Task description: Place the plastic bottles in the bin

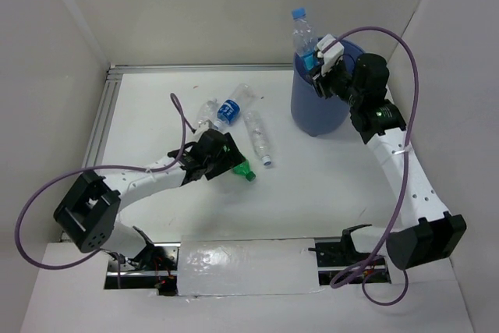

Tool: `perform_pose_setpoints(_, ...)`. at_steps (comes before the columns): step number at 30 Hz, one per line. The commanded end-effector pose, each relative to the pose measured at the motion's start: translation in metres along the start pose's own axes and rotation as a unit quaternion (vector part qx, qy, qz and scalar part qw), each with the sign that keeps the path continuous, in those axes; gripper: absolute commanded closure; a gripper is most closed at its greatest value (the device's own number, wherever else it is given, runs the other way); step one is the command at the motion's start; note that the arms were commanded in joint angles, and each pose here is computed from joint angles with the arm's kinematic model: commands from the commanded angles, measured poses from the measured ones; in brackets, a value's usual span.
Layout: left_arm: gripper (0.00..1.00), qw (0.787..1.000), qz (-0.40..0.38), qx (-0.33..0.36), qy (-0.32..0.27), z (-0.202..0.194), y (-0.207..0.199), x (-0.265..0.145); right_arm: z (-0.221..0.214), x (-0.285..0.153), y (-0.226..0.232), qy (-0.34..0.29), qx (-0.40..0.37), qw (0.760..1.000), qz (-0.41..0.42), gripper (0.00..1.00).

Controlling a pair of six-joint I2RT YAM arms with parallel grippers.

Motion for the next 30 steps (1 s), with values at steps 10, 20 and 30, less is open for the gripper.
perform_pose_setpoints(10,0.01,0.996,0.084,0.003,0.017,0.007,-0.002,0.045,-0.015,-0.021,-0.030,0.013,0.049,0.998,-0.043,0.00)
perform_pose_setpoints(20,0.68,0.996,0.052,0.074,0.016,-0.004,-0.030,0.047,-0.035,-0.069,0.022,0.007,0.091,0.994,0.062,0.21)
perform_pose_setpoints(30,0.93,0.945,-0.250,0.177,-0.113,0.054,-0.206,-0.084,-0.067,-0.110,0.030,0.038,0.146,0.988,0.005,1.00)
Point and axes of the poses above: each gripper's point midway between its finger pads, its own x axis out along the fingers, its own y axis along the line the jaws close on, z = x × y, the point moved 3 cm from there along -x, back along the fingers, and after that the axes turned 1 degree about -x, right-handed, at the moved point
